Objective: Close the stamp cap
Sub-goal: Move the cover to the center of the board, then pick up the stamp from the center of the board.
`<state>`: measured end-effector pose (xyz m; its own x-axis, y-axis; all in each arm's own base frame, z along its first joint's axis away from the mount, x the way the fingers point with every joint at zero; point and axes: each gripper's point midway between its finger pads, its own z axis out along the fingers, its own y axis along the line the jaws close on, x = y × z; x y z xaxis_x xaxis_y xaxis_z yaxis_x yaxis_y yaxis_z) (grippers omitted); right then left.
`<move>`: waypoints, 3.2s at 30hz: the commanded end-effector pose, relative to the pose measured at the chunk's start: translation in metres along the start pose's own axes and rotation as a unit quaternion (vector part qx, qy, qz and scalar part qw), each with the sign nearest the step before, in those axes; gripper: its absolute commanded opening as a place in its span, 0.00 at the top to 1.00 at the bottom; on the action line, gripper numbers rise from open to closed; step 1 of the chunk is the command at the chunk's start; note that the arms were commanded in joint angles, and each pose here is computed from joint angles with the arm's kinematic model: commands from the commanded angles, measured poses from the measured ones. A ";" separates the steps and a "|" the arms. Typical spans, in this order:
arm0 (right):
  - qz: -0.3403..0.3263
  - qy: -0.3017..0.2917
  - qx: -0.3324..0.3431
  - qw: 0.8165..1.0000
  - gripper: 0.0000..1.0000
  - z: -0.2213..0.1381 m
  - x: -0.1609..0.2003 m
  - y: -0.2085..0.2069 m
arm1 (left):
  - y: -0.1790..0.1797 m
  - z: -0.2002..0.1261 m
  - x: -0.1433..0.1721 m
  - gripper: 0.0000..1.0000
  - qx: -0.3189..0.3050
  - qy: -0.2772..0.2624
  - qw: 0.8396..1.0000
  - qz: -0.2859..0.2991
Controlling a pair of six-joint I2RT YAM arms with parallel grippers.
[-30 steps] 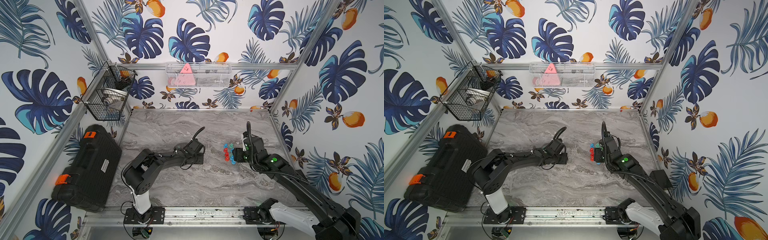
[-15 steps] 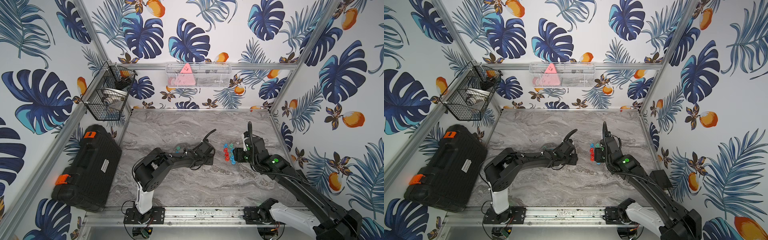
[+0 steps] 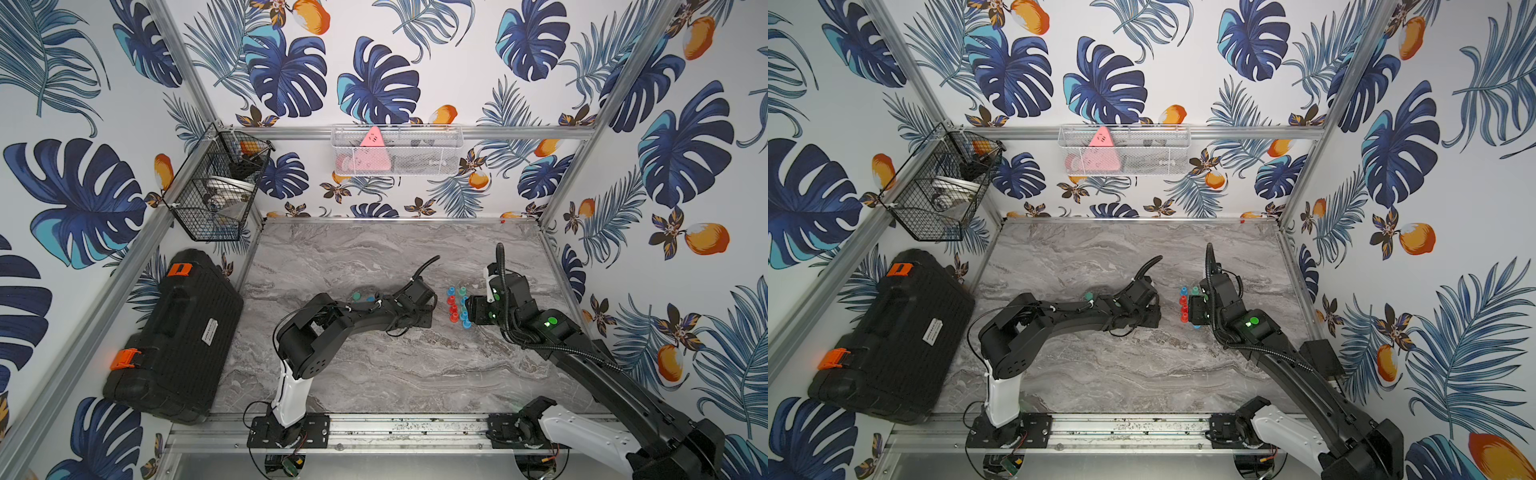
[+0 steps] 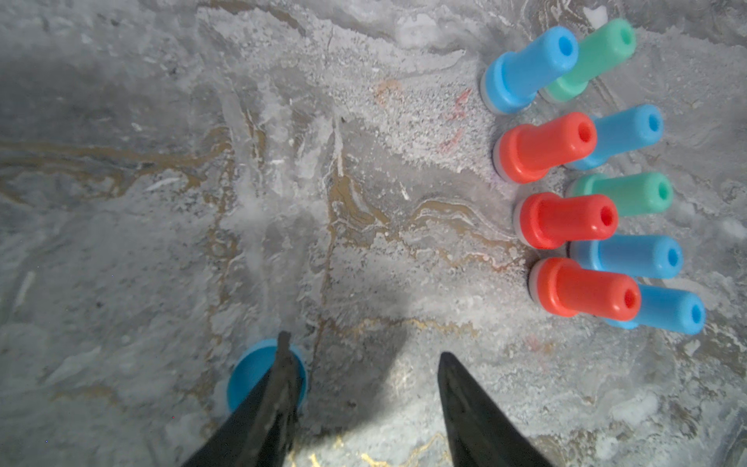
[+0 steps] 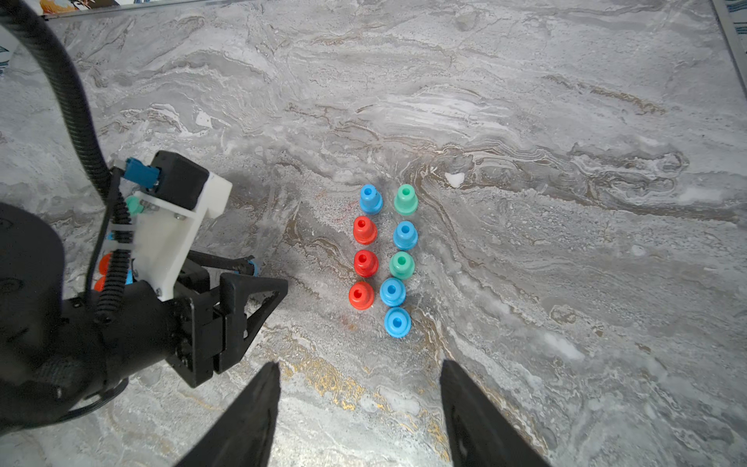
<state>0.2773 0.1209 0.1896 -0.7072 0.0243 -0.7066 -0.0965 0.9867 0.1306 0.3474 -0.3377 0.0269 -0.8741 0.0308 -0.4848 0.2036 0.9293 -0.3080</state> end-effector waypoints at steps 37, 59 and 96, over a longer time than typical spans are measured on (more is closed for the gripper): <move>0.000 0.067 -0.005 0.998 0.21 0.028 0.016 0.012 | 0.015 -0.178 -0.014 0.21 -0.042 -0.021 0.990 0.130; -0.004 0.069 0.045 0.997 0.30 0.025 0.019 -0.006 | 0.057 -0.246 0.021 0.24 -0.031 -0.066 0.993 0.091; 0.018 0.245 0.069 0.967 0.52 0.083 0.070 -0.029 | 0.077 -0.261 0.048 0.24 -0.011 -0.103 0.983 0.155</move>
<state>0.2918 0.1052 0.0815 -0.9497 0.0246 -0.3121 0.0182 0.9996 0.0233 0.2065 -0.1684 0.1910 -0.6769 0.2326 -0.6983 0.4206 0.9009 -0.1076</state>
